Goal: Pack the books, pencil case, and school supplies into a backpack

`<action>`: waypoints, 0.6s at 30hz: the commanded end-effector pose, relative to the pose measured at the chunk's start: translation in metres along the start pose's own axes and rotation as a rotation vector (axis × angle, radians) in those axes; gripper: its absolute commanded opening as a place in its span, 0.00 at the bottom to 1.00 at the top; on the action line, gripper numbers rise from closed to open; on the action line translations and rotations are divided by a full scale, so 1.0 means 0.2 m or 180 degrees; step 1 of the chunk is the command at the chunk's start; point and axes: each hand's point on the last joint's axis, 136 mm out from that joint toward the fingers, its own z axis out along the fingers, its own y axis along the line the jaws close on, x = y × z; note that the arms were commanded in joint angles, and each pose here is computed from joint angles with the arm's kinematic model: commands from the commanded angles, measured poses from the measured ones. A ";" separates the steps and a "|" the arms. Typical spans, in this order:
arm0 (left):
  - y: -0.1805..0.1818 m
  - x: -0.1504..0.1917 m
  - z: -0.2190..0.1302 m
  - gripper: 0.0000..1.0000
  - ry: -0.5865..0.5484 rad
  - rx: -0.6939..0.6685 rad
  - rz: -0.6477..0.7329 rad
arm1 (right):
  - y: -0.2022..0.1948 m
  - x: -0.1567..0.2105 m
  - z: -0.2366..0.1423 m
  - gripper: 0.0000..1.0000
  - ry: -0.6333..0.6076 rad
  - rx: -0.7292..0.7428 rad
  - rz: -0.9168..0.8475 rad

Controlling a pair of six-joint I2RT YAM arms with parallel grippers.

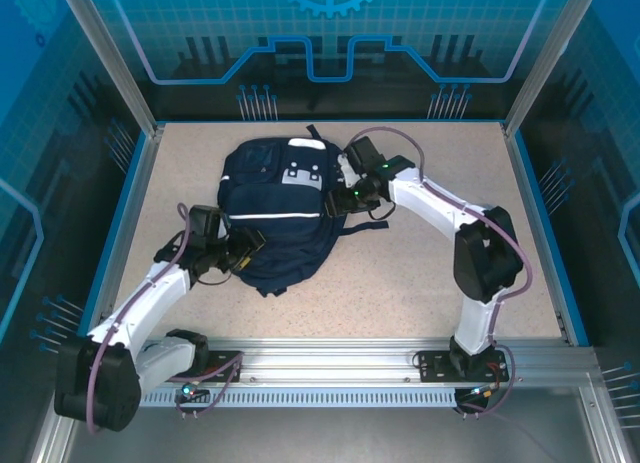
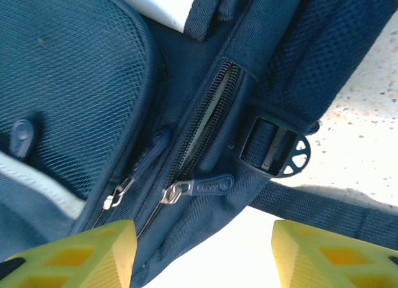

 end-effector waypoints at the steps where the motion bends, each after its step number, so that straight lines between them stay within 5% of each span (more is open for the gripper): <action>1: -0.06 0.03 0.03 0.53 0.0042 0.0318 -0.0360 | 0.06 -0.05 0.01 0.60 0.0006 -0.0137 -0.0021; 11: -0.02 -0.04 0.15 0.43 -0.0148 0.0410 -0.0830 | 0.10 -0.05 0.03 0.59 0.0008 -0.0207 0.0077; 18: 0.06 -0.09 0.13 0.09 -0.0307 0.0046 -0.0620 | 0.10 -0.03 0.01 0.54 -0.0029 -0.0212 -0.0064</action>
